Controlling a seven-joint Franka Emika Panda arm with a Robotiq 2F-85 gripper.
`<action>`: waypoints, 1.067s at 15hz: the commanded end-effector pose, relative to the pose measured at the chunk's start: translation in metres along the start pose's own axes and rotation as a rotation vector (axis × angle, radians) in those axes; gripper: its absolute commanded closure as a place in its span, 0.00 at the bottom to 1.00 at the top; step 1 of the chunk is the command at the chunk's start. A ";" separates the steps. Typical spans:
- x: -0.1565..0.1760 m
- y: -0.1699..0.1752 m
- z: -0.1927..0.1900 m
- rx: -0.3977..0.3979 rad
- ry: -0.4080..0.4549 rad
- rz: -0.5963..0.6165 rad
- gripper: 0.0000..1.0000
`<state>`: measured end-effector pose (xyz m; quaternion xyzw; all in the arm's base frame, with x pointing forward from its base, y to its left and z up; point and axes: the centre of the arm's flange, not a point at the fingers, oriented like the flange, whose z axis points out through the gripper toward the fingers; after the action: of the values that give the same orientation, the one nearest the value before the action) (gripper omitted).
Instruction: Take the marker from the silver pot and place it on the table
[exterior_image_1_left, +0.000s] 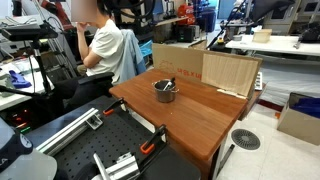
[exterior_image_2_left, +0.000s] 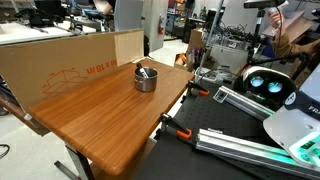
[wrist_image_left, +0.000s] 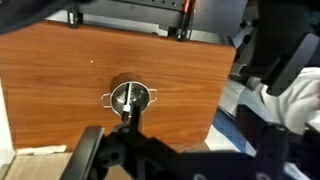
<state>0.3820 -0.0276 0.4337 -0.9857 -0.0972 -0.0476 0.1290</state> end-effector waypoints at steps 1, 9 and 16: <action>0.000 0.000 0.000 0.000 0.000 0.000 0.00; 0.000 0.000 0.000 0.000 0.000 0.000 0.00; 0.002 0.000 0.003 0.009 0.001 0.005 0.00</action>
<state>0.3819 -0.0275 0.4335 -0.9858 -0.0972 -0.0473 0.1286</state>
